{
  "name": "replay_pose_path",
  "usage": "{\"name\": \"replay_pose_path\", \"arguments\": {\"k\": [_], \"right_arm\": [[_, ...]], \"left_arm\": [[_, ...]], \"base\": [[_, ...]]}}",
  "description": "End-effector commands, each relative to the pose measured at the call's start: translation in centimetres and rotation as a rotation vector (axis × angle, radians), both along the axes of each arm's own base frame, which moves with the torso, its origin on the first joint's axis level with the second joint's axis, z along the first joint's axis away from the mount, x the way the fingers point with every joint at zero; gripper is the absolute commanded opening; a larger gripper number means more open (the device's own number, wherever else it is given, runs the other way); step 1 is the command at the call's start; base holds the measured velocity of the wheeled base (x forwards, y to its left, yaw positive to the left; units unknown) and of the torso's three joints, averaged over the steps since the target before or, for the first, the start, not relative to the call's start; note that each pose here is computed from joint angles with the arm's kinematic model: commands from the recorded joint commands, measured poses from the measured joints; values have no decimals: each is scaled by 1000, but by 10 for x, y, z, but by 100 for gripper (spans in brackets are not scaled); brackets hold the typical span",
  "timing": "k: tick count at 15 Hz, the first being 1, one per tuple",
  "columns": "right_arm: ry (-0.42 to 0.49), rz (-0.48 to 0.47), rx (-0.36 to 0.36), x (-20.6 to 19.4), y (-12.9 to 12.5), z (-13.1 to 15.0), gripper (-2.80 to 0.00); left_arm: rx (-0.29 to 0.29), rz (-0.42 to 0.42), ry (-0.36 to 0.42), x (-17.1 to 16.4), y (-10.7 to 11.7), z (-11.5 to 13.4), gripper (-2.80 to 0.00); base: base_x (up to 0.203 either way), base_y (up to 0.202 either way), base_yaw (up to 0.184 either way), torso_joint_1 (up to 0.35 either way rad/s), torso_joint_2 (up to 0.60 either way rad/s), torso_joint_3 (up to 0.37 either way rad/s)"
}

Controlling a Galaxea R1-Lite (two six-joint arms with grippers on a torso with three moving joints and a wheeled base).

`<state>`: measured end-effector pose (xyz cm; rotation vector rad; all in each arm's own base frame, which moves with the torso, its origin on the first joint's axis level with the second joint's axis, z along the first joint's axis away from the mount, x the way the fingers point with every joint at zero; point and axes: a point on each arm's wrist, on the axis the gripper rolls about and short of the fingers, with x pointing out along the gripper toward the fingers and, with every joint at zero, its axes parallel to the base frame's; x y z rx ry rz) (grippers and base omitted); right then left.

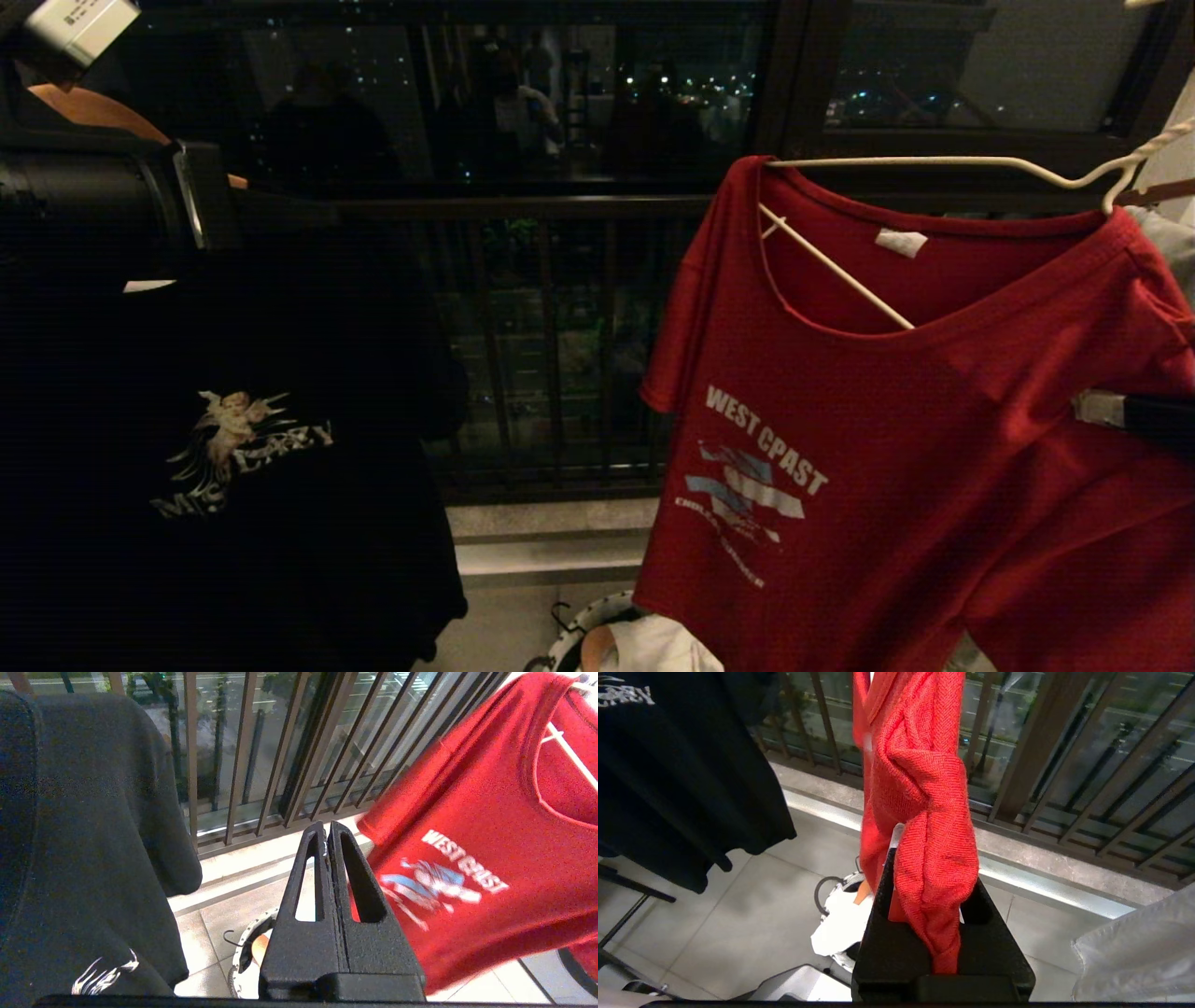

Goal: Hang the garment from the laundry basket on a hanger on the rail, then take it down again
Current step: Hang the clothes rack on the clothesline

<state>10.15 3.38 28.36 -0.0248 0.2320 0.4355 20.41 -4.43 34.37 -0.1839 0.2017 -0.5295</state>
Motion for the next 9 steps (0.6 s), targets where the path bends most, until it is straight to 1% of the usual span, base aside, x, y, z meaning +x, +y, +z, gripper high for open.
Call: {"name": "replay_pose_path", "arguments": {"k": [1,6,9], "right_arm": [[-4,-11,-3,7,2,6,-280],[-59,-44,1,30,8,33,-280],[-76,-67,0,44,10,45,-280]], "left_arm": [[-1,-2,4,1,0,0,-280],[-1,-2,4,1,0,0,-280],[-1,1,0,1,0,0,-280]], "base": [[0,0,0,0,0,0],[0,0,0,0,0,0],[0,0,0,0,0,0]]}}
